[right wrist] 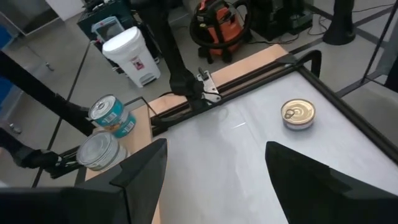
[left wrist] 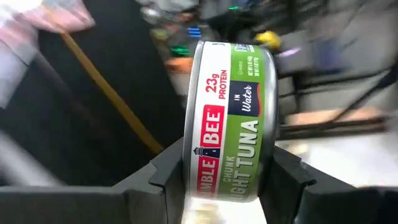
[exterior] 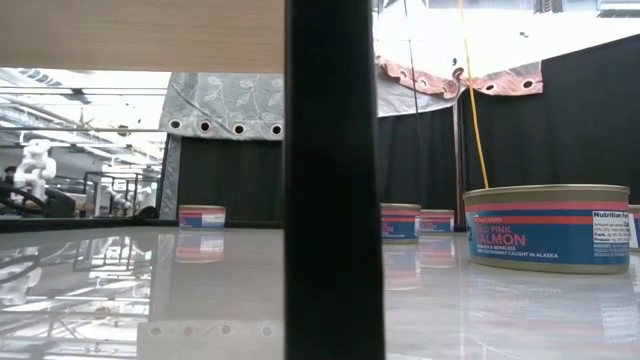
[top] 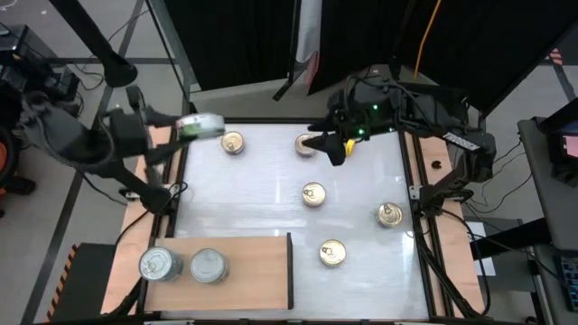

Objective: Stack canned seafood by type on shelf
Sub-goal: Stack the green tuna can on top of the green tuna can on the shelf

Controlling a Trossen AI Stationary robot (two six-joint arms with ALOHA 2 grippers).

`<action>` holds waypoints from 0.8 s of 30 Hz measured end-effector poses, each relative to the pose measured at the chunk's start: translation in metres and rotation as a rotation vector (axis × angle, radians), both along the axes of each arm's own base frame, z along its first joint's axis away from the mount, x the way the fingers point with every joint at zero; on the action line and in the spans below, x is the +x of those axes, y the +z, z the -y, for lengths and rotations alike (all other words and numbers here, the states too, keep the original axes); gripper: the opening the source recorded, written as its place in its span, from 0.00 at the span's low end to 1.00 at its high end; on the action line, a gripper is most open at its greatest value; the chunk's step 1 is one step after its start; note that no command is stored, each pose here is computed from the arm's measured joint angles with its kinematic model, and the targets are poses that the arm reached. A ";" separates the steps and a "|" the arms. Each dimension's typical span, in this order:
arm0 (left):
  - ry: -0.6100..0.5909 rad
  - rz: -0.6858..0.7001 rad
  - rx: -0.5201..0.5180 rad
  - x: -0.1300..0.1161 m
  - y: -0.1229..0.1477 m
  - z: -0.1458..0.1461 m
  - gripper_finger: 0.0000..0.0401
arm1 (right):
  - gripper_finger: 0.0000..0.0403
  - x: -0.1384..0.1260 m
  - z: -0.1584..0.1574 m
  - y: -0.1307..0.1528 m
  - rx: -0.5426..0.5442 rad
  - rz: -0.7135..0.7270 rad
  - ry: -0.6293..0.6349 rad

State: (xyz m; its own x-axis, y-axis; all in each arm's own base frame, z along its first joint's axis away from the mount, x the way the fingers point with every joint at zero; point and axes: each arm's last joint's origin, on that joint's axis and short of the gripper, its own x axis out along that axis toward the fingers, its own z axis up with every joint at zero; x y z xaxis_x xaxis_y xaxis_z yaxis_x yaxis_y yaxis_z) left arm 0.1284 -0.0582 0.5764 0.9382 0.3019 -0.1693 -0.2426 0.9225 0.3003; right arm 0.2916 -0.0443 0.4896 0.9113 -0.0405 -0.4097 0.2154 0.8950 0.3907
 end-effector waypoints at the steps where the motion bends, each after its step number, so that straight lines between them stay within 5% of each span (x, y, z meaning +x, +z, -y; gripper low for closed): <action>1: -0.047 -0.002 -0.081 -0.002 -0.002 0.000 0.39 | 0.65 0.000 0.002 0.000 -0.004 0.002 -0.006; 9: -0.248 -0.211 -0.787 -0.016 -0.019 0.006 0.40 | 0.65 -0.002 0.015 0.002 -0.019 0.023 0.034; 14: -0.219 -0.269 -0.976 -0.019 -0.022 0.009 0.40 | 0.65 0.002 0.008 0.008 -0.091 0.099 0.110; 20: -0.244 -0.371 -1.366 -0.029 -0.018 0.008 0.40 | 0.65 0.018 -0.036 0.032 -0.539 0.376 0.256; 24: -0.252 -0.410 -1.527 -0.039 -0.014 0.004 0.40 | 0.65 0.041 -0.067 0.038 -0.880 0.520 0.189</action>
State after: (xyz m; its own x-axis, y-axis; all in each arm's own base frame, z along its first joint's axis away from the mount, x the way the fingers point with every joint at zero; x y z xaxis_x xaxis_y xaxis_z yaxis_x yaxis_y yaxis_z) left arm 0.0889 -0.0619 0.5623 0.7526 -0.5272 -0.3945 -0.1836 0.4074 -0.8946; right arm 0.3331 0.0228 0.5279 0.9896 0.0270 0.1412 0.0340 0.9105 -0.4122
